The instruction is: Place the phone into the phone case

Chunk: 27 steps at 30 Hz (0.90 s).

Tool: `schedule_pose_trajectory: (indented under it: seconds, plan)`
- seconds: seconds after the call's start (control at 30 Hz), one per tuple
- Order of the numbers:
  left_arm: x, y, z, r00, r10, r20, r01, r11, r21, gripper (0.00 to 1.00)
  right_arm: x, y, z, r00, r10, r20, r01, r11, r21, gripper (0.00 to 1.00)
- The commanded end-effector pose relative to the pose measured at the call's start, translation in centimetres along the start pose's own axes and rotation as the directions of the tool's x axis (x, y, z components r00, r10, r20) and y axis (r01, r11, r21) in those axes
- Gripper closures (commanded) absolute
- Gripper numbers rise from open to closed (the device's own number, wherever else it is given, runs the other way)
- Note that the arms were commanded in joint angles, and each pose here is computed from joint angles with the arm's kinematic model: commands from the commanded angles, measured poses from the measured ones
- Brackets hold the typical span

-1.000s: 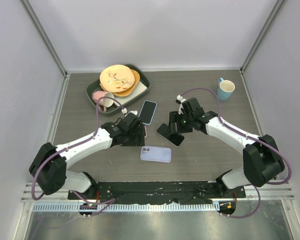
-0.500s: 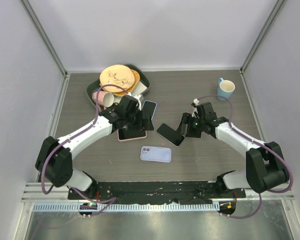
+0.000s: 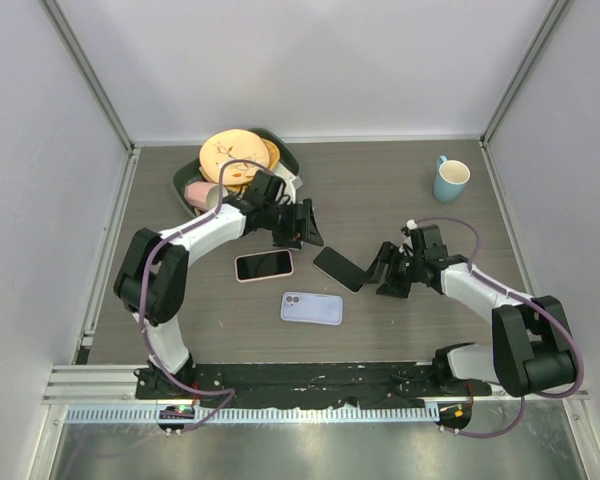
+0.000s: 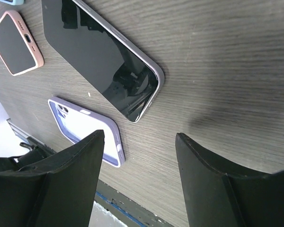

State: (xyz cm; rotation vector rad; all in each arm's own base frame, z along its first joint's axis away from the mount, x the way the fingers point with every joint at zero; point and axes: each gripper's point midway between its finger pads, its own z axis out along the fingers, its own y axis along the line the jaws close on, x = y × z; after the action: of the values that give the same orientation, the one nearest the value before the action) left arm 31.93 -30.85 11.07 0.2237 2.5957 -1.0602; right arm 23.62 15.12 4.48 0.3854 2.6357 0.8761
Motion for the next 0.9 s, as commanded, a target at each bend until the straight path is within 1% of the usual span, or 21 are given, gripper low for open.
schedule_pose_trajectory:
  seconds: [0.0,0.13,0.3,0.33,0.43,0.53,0.67,0.77,0.8,0.83,0.87]
  plan:
    - [-0.4,-0.6,0.9,0.998,0.046,-0.031,-0.045,0.998,0.048,0.23,-0.2,1.3,0.1,0.999,0.035,0.017,-0.033,0.996,-0.082,0.33]
    - [-0.4,-0.4,2.3,0.996,0.065,-0.061,-0.059,0.995,0.085,0.24,0.2,1.0,0.9,0.999,0.048,-0.017,-0.049,0.995,-0.081,0.34]
    - [-0.9,1.0,3.9,0.993,0.079,-0.086,-0.076,0.996,0.037,0.25,0.1,0.7,1.6,0.998,0.049,-0.027,-0.051,0.996,-0.075,0.34]
    - [-0.5,1.6,4.5,0.991,0.074,-0.112,-0.070,0.997,0.033,0.25,0.1,0.6,1.8,0.998,0.050,-0.032,-0.052,0.996,-0.073,0.34]
    - [-0.6,1.8,5.4,0.990,0.072,-0.124,-0.067,0.997,0.047,0.26,-0.1,0.4,2.2,0.998,0.050,-0.035,-0.052,0.997,-0.064,0.35]
    - [0.0,3.1,6.5,0.985,0.057,-0.160,-0.055,0.998,0.016,0.27,-0.3,0.2,2.6,0.998,0.040,-0.038,-0.043,0.997,-0.057,0.35]
    - [1.9,3.9,7.6,0.970,0.023,-0.242,-0.014,0.999,0.038,0.35,-0.4,0.1,3.2,0.998,0.040,-0.049,-0.043,0.997,-0.059,0.35]
    - [3.2,4.0,7.7,0.959,0.000,-0.283,0.018,0.998,0.063,0.40,-0.7,0.2,3.5,0.998,0.038,-0.042,-0.041,0.997,-0.068,0.35]
    - [3.4,3.7,7.6,0.958,-0.005,-0.287,0.029,0.996,0.080,0.41,-0.7,0.2,3.7,0.998,0.038,-0.044,-0.042,0.997,-0.072,0.35]
    - [3.5,3.0,7.6,0.958,0.005,-0.288,0.034,0.991,0.132,0.42,-0.7,0.4,3.8,0.998,0.043,-0.047,-0.047,0.995,-0.086,0.35]
    - [4.1,2.8,7.5,0.954,-0.002,-0.298,0.051,0.986,0.157,0.43,-1.1,0.7,3.9,0.999,0.036,-0.028,-0.038,0.993,-0.109,0.35]
